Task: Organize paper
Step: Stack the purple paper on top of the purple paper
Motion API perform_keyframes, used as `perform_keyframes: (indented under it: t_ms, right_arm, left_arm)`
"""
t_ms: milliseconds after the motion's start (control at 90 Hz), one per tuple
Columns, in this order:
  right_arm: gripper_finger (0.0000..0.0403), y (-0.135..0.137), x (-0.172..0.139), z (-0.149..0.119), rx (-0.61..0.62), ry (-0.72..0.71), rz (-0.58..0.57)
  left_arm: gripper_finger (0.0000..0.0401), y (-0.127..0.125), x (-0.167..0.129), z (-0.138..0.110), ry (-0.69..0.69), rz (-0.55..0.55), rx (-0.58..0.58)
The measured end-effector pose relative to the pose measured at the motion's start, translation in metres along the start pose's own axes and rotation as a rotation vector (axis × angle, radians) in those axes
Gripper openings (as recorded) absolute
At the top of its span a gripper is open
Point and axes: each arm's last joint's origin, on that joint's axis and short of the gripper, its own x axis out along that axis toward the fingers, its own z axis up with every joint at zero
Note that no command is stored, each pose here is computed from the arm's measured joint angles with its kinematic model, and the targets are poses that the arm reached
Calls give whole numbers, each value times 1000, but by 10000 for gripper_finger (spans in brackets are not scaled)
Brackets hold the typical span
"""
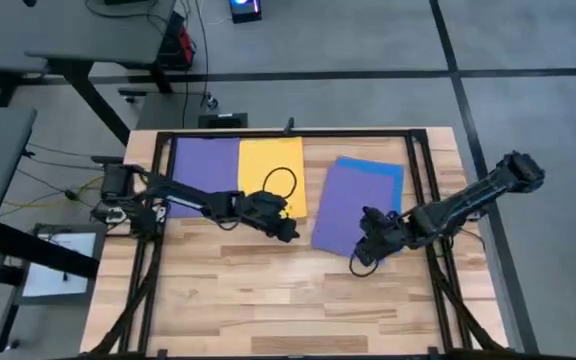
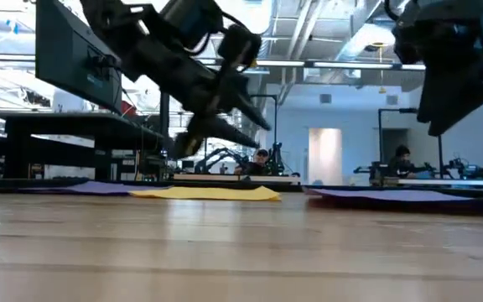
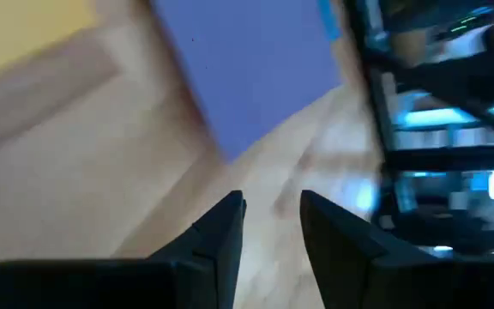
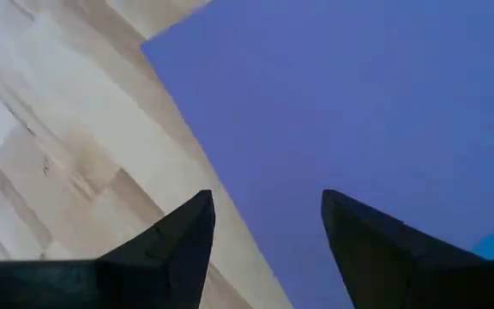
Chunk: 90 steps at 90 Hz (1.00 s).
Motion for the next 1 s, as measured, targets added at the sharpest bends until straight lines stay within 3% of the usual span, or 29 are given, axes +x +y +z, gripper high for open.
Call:
perform_keyframes:
  t_ms: [78, 189, 422, 667, 822, 1000]
  right_arm:
    - [204, 0, -1, -9, 15, 5, -1]
    - [204, 0, -3, -17, -1, 16, 0]
    - [204, 2, -7, -26, 11, 29, 18]
    - [204, 2, -8, -29, 24, 41, 25]
    - [205, 2, -9, -32, 16, 49, 22]
    - [205, 1, -9, -33, 2, 43, 17]
  left_arm:
    - [103, 2, 12, 0, -8, -70, -5]
    - [103, 6, 27, 0, 10, -48, -60]
    - [103, -4, 44, -1, 68, 39, 84]
    - [103, -22, 46, 0, 107, 281, 274]
    - [103, -24, 45, 3, 89, 314, 301]
    - [103, -22, 44, 8, 76, 329, 255]
